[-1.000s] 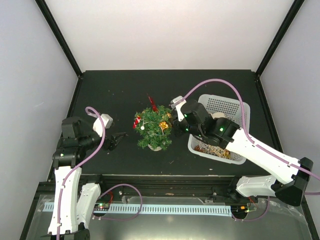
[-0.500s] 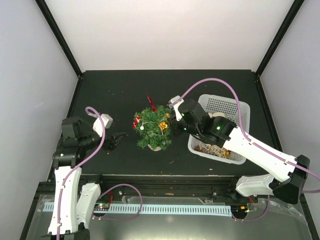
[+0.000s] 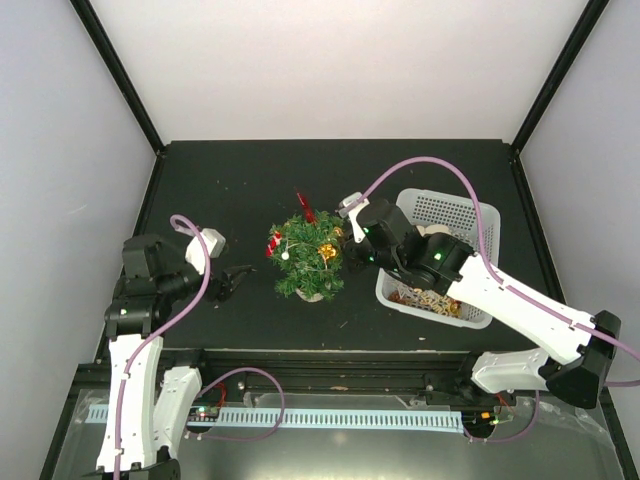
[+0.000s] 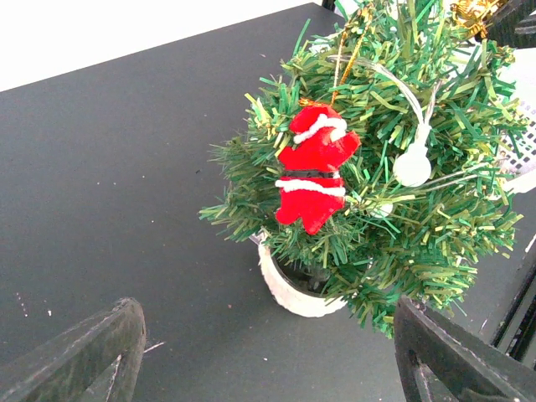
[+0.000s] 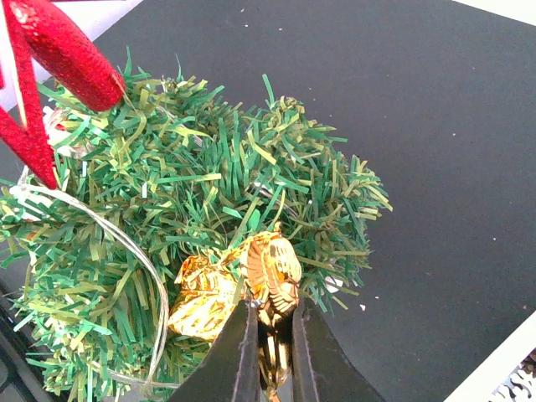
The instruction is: Decorate the small christmas tree
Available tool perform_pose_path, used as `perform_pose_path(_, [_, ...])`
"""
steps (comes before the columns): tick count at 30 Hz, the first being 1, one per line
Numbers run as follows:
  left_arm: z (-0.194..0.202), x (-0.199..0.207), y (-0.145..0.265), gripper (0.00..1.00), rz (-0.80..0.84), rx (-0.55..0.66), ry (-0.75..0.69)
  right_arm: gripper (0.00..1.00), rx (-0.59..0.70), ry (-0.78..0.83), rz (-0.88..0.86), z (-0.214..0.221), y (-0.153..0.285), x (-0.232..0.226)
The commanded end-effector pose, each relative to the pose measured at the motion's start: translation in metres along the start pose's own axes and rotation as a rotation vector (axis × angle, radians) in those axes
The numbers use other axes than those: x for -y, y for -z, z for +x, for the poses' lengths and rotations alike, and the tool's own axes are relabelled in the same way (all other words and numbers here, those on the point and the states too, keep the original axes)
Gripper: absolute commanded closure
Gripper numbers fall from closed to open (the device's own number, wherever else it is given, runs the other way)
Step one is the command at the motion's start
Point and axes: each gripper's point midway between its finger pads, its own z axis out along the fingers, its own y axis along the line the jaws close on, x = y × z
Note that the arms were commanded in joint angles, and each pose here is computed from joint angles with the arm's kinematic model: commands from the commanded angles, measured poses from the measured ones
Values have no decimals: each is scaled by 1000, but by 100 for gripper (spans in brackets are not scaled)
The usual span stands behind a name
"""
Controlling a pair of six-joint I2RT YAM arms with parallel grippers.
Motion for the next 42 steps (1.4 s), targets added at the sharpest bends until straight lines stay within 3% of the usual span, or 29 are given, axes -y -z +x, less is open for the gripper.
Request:
perform_pose_path(1, [-6,2,2,19,9,30,-38,99,13,8,21,-2,9,6])
perform_pose_path(20, [-6,3,3,19,7,33,-41,99,11,5,22,-2,20,7])
perform_pose_path(27, [-6,2,2,19,8,28,-35,99,-28,-1,-52,18,29,-4])
perform_pose_path(33, [-6,1,1,19,11,24,-30,99,-180,57,-70,67,24,-21])
perform_pose_path(38, [-5,0,0,19,11,21,-25,99,-354,123,58,111,26,-7])
perform_pose_path(42, [-5,-1,0,19,13,16,-21,99,-359,100,69,126,43,4])
